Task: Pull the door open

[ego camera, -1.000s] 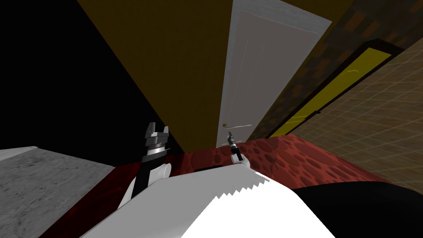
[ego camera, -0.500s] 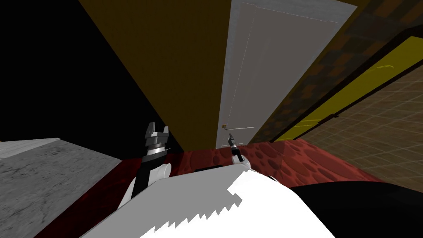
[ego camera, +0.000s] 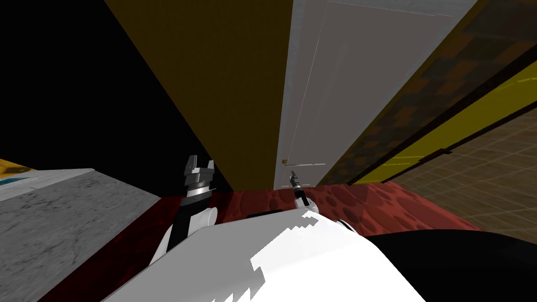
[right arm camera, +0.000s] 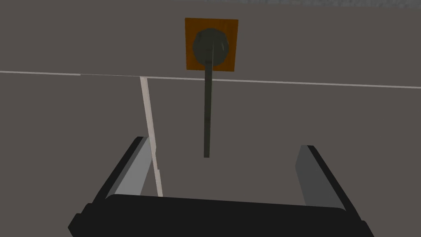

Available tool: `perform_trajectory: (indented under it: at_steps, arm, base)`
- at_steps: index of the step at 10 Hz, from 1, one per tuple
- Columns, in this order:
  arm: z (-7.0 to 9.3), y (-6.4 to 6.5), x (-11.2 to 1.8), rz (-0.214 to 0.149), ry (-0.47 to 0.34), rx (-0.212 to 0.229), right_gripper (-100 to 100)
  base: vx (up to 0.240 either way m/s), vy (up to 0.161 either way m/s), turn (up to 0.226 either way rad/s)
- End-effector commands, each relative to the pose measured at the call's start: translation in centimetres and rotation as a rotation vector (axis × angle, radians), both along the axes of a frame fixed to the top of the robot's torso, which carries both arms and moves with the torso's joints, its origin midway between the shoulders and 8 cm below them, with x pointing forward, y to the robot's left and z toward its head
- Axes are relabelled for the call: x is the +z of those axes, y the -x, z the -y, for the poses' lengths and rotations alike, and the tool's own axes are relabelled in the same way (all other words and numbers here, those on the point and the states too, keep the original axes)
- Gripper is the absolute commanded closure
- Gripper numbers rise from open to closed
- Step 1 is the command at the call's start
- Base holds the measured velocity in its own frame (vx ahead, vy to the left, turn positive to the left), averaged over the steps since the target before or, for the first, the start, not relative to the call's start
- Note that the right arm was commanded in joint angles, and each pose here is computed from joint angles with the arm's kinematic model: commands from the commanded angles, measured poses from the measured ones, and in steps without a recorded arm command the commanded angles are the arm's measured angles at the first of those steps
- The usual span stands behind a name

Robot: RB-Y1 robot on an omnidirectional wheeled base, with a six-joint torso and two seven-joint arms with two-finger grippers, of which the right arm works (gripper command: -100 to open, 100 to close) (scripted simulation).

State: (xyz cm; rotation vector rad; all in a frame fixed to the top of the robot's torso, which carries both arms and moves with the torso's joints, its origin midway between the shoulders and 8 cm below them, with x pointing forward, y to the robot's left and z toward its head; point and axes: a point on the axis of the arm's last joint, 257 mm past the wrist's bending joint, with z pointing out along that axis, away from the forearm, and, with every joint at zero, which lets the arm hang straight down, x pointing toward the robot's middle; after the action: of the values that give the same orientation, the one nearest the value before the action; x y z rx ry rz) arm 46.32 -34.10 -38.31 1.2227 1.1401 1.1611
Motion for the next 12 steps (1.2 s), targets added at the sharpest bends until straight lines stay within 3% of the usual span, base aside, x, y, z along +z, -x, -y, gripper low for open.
perform_trajectory:
  at_steps: [1, 2, 4, 9, 11, 12]
  arm:
    - [0.3, 0.3, -0.8, -0.019, -0.005, -0.005, -100]
    - [0.1, 0.1, -0.5, -0.011, -0.003, -0.003, -100]
    - [2.1, 1.1, -0.7, -0.014, -0.006, -0.027, -100]
    - [8.8, 5.0, -1.0, -0.014, -0.007, -0.109, -100]
    - [8.9, 5.1, -0.9, -0.015, -0.006, -0.108, -100]
    - [8.9, 5.1, -0.9, -0.015, -0.006, -0.108, 100]
  base:
    - [0.017, -0.117, 0.102]
    - [0.010, -0.054, 0.020]
    - [0.170, -0.006, 0.123]
    - [0.211, 0.048, 0.153]
    - [0.139, -0.015, 0.053]
    - [-0.010, 0.002, -0.009]
